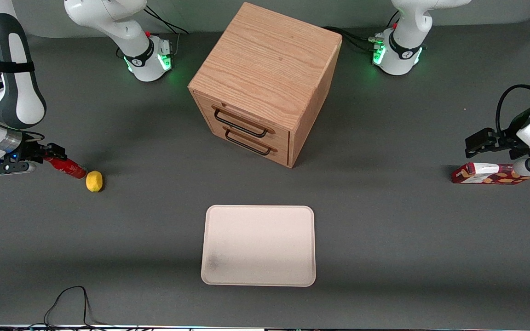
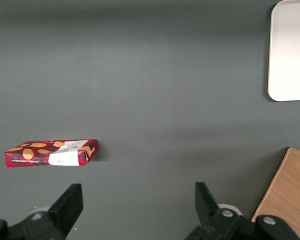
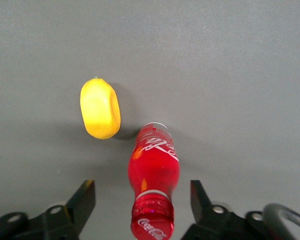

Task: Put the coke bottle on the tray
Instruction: 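Close the right gripper on the red bottle and lift it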

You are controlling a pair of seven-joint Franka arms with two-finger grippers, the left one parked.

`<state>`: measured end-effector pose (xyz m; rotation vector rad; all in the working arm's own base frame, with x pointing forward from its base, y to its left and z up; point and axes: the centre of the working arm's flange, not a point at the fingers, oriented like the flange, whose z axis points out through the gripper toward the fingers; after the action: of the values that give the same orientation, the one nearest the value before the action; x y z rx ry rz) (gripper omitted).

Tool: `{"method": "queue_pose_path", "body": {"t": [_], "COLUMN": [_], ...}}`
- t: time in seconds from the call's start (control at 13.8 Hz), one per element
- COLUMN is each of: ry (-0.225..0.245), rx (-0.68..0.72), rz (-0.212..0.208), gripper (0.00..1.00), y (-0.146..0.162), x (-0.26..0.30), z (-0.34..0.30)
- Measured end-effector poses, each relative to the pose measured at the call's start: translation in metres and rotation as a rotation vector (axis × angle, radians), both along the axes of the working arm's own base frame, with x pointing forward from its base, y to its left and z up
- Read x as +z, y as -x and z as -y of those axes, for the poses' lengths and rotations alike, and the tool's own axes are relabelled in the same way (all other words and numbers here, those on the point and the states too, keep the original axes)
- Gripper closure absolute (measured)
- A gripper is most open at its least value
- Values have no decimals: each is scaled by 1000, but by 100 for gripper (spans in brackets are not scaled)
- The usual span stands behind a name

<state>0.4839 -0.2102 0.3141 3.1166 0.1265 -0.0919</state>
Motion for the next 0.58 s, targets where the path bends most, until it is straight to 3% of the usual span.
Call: {"method": "queue_pose_path", "body": {"t": [0.29, 0.58], "ry": [1, -16], "rx": [1, 13], "rz": [-12, -39], "gripper": [65, 65], "y": [0, -5], "x": [-4, 1], "z": [0, -8]}}
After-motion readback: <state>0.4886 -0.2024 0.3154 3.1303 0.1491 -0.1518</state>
